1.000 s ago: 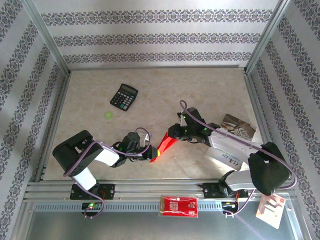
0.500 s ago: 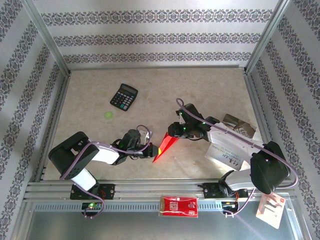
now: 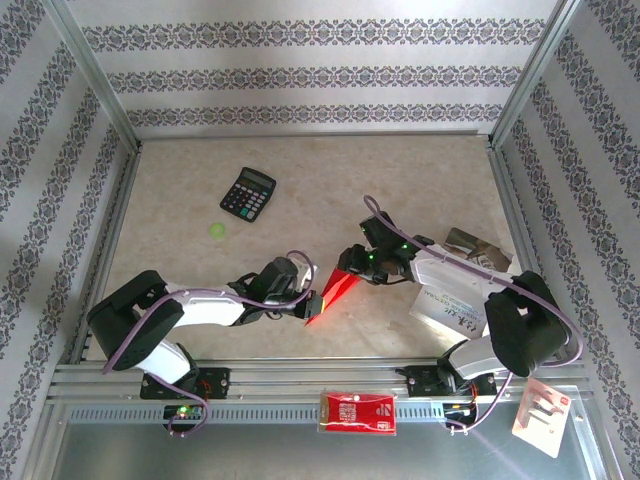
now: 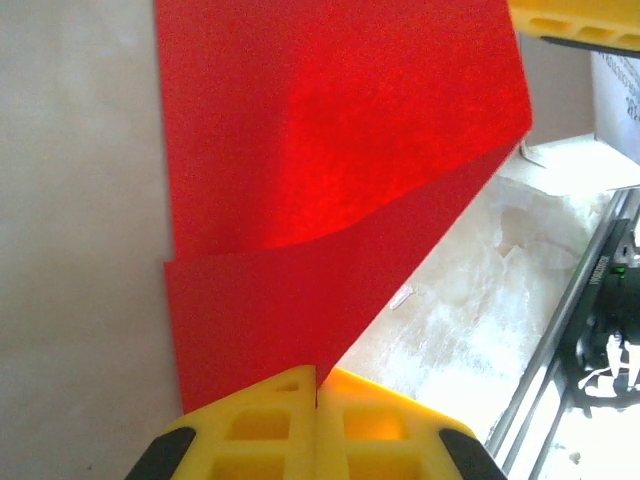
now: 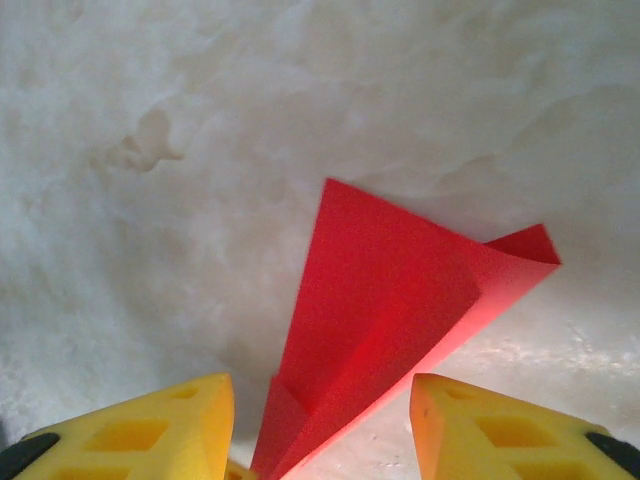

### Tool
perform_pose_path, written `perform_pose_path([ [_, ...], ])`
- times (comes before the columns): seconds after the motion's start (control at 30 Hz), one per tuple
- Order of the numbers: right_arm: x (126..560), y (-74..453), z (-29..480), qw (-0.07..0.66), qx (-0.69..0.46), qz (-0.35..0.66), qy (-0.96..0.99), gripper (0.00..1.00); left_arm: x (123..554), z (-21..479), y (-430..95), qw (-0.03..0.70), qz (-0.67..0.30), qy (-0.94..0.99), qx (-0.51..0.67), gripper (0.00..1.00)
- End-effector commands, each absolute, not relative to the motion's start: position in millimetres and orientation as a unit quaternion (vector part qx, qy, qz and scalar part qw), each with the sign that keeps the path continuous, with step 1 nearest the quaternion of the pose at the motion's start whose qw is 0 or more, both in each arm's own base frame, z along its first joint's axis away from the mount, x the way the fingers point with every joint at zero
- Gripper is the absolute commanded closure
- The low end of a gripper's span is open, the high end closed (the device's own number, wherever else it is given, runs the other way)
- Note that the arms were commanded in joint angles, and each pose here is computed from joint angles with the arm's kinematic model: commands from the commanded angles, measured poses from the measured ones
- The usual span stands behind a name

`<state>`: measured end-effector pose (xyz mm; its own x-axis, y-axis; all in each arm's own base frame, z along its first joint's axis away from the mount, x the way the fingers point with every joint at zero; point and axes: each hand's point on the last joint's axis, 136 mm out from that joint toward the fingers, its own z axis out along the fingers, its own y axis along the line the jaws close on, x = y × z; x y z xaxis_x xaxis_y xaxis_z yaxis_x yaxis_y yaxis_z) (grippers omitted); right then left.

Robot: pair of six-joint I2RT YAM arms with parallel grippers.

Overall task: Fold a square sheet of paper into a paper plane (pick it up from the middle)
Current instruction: Fold the wing for the fifth time at the center of the table.

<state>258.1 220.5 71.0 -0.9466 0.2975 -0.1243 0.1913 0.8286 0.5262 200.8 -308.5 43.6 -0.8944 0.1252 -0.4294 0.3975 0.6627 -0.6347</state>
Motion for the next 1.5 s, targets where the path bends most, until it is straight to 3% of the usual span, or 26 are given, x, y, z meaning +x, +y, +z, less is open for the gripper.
perform_pose_path([
  [0.0,258.1,220.1,61.3,0.090,0.146,0.268,0.948,0.50,197.6,35.9,-301.8,0.181,-0.339,0.905,0.182,0.98],
  [0.13,259.7,219.7,56.4,0.087,0.151,0.268,0.948,0.56,197.8,36.7,-304.1,0.183,-0.332,0.905,0.193,0.98],
  [0.43,265.6,214.7,45.5,0.075,0.164,0.266,0.947,0.85,198.1,37.3,-304.9,0.196,-0.303,0.903,0.233,0.91],
  [0.7,266.4,216.9,46.8,0.067,0.166,0.276,0.944,0.97,201.0,35.9,-301.3,0.215,-0.262,0.897,0.284,0.82],
  [1.13,264.5,222.2,54.4,0.054,0.165,0.295,0.939,1.00,211.3,37.0,-298.1,0.264,-0.173,0.879,0.357,0.63],
  [1.47,263.0,221.2,52.5,0.052,0.163,0.293,0.941,1.00,213.1,36.5,-300.5,0.264,-0.166,0.880,0.360,0.71],
])
